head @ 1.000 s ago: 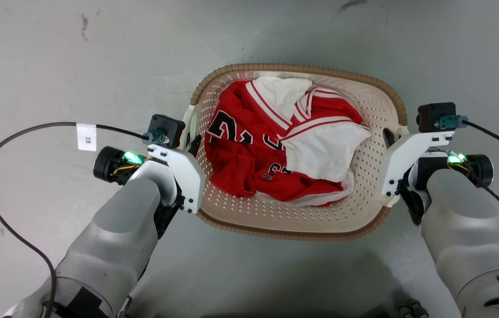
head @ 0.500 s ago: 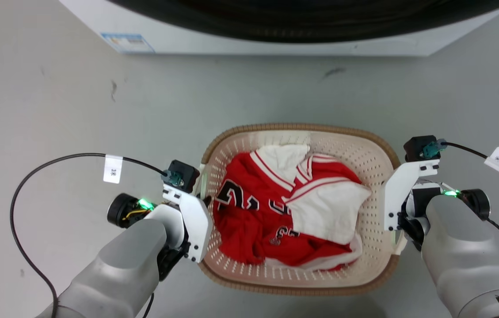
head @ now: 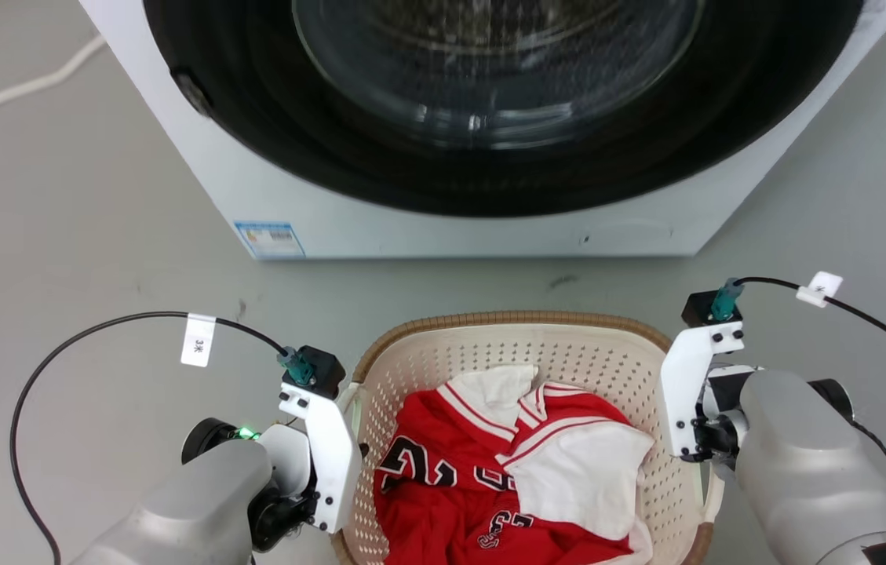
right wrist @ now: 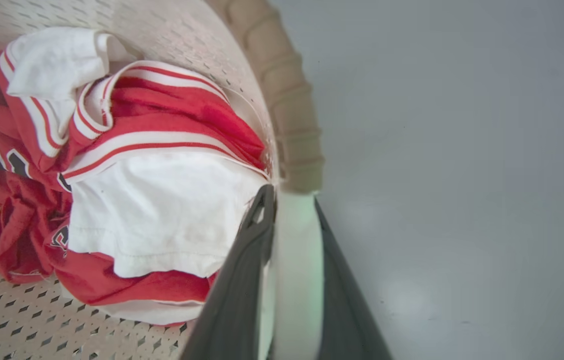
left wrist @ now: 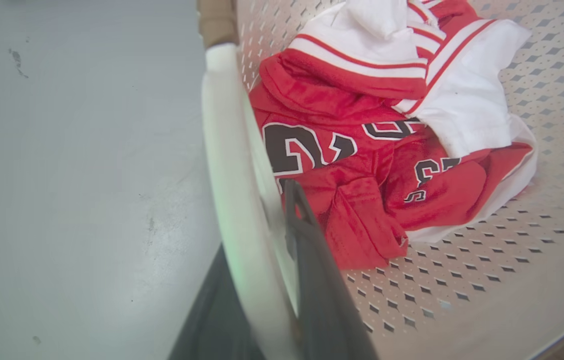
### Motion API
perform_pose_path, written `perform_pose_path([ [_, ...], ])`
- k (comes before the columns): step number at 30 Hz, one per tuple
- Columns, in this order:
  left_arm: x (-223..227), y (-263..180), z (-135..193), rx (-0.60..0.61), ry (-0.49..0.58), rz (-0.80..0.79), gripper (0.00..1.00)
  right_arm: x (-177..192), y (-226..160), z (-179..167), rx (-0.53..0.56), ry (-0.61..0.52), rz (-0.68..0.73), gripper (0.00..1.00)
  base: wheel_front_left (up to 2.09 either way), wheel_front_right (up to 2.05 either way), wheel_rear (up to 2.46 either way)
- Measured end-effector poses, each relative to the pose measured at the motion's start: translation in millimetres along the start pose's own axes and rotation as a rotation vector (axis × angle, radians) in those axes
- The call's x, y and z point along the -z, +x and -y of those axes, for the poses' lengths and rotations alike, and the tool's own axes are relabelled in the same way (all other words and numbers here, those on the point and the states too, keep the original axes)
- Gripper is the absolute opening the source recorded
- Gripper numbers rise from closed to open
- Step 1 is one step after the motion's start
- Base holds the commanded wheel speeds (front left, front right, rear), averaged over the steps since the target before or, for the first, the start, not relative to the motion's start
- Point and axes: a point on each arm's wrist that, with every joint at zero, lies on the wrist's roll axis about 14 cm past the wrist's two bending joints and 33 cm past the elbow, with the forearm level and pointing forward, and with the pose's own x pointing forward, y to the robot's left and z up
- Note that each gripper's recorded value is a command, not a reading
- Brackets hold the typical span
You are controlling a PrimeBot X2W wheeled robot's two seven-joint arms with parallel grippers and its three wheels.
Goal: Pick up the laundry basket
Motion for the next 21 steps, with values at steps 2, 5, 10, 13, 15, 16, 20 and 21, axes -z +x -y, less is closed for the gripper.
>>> perform_pose_path([
  [2,-7.6,-12.1,2.5,-0.006,0.015,0.023,0.0,-2.9,-13.0,-1.6,0.006,-0.024,0.008,0.0,0.0,0.0,0.0],
  [5,-12.6,-29.8,7.9,-0.016,0.044,0.037,0.0,-1.6,-31.7,-4.6,0.006,-0.035,0.009,0.0,0.0,0.0,0.0],
  [10,-18.8,-57.4,19.2,-0.027,0.089,0.053,0.0,-2.1,-61.6,-9.8,-0.002,-0.033,0.039,0.0,0.0,0.0,0.0],
  [13,-17.9,-71.9,24.9,-0.035,0.115,0.044,0.0,-0.6,-76.6,-13.0,-0.003,-0.042,0.052,0.0,0.0,0.0,0.0],
  [15,-19.9,-80.0,26.6,-0.044,0.133,0.048,0.0,-0.7,-84.7,-16.2,-0.014,-0.039,0.063,0.0,0.0,0.0,0.0],
  [16,-21.3,-83.6,27.4,-0.046,0.136,0.052,0.0,-2.3,-88.9,-17.6,-0.018,-0.038,0.073,0.0,0.0,0.0,0.0],
  [20,-23.7,-94.4,31.4,-0.053,0.151,0.058,0.0,-1.4,-100.3,-19.2,-0.033,-0.034,0.088,0.0,0.0,0.0,0.0],
  [21,-22.9,-96.2,33.1,-0.052,0.155,0.055,0.0,-0.1,-102.2,-19.0,-0.037,-0.032,0.088,0.0,0.0,0.0,0.0],
])
